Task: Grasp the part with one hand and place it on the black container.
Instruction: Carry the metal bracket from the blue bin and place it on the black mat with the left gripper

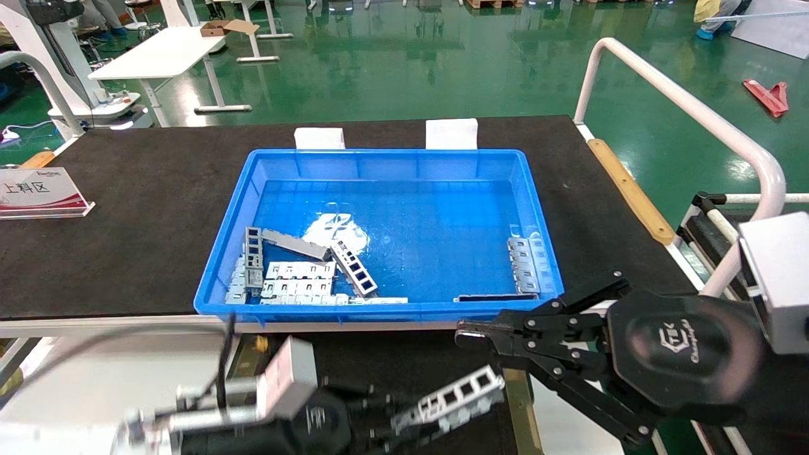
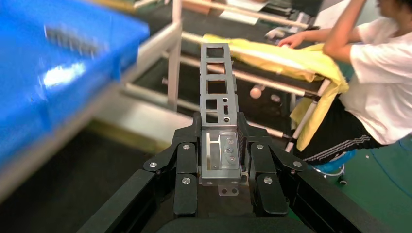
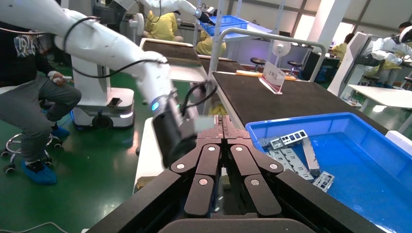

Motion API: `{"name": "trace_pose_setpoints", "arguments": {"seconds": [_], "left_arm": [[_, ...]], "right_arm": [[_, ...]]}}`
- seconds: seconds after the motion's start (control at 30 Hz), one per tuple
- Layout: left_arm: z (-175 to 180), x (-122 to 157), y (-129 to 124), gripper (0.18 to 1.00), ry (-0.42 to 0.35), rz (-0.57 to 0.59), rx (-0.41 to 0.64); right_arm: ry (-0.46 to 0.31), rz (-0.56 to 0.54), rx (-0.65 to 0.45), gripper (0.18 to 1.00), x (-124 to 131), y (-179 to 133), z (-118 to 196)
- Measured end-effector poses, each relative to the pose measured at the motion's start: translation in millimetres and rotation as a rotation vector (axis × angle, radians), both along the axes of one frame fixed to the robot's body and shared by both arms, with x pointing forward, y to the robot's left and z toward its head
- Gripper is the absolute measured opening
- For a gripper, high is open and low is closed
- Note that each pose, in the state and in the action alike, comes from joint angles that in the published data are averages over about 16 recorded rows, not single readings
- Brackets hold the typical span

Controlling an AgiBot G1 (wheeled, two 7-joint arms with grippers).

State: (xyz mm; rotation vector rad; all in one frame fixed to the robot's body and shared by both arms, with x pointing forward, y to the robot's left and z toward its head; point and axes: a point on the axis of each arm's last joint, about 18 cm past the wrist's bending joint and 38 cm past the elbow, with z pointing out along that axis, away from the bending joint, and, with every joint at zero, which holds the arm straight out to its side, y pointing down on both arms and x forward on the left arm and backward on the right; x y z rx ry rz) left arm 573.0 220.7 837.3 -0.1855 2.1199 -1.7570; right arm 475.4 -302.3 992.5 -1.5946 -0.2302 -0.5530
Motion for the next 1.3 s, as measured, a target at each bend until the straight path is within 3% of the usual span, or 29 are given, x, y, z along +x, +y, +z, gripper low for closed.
{"name": "trace_pose_setpoints", "arguments": {"seconds": [0.23, 0.6, 1.3], "left_arm": [[-51.7, -8.7, -3.3, 0.321, 0.079, 0.134, -0.006], [-109.3, 1.2, -15.3, 0.321, 0.177, 0.346, -0.095], [-156.8, 53.0, -53.7, 0.321, 0.269, 0.7, -0.323]], "right_arm": [[0.0, 0.0, 0.0, 0.191, 0.0, 0.0, 0.0], [0.0, 0.0, 0.0, 0.191, 0.0, 0.0, 0.0], [0.0, 0.0, 0.0, 0.191, 0.0, 0.0, 0.0]]}}
